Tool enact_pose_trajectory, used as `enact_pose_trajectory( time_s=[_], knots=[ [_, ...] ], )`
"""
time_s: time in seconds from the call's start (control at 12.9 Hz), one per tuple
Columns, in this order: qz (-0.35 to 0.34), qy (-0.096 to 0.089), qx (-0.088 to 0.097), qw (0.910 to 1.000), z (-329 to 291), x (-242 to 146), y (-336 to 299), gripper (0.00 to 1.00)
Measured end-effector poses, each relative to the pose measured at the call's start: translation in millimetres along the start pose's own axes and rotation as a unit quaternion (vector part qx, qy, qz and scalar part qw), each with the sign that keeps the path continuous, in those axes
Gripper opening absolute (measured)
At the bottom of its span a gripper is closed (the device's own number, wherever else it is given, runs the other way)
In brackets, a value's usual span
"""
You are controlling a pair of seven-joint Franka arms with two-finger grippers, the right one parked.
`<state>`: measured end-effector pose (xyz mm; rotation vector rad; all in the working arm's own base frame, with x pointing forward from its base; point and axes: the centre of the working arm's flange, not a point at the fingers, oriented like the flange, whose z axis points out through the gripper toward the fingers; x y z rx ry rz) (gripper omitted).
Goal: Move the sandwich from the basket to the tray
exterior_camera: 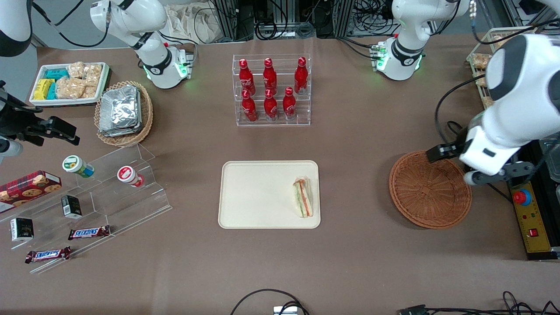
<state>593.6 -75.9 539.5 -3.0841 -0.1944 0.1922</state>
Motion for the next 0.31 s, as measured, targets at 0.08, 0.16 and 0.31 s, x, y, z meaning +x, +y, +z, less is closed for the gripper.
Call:
enact_pose_trajectory(
  time_s=[0.08, 0.16, 0.31],
  knots=[
    [0.024, -0.005, 0.002, 0.9997, -3, -1, -13, 1.00],
    [0.046, -0.011, 0.002, 0.9989, -3, -2, -23, 1.00],
    [0.073, -0.011, 0.001, 0.9973, -4, 1, -34, 1.00]
  ],
)
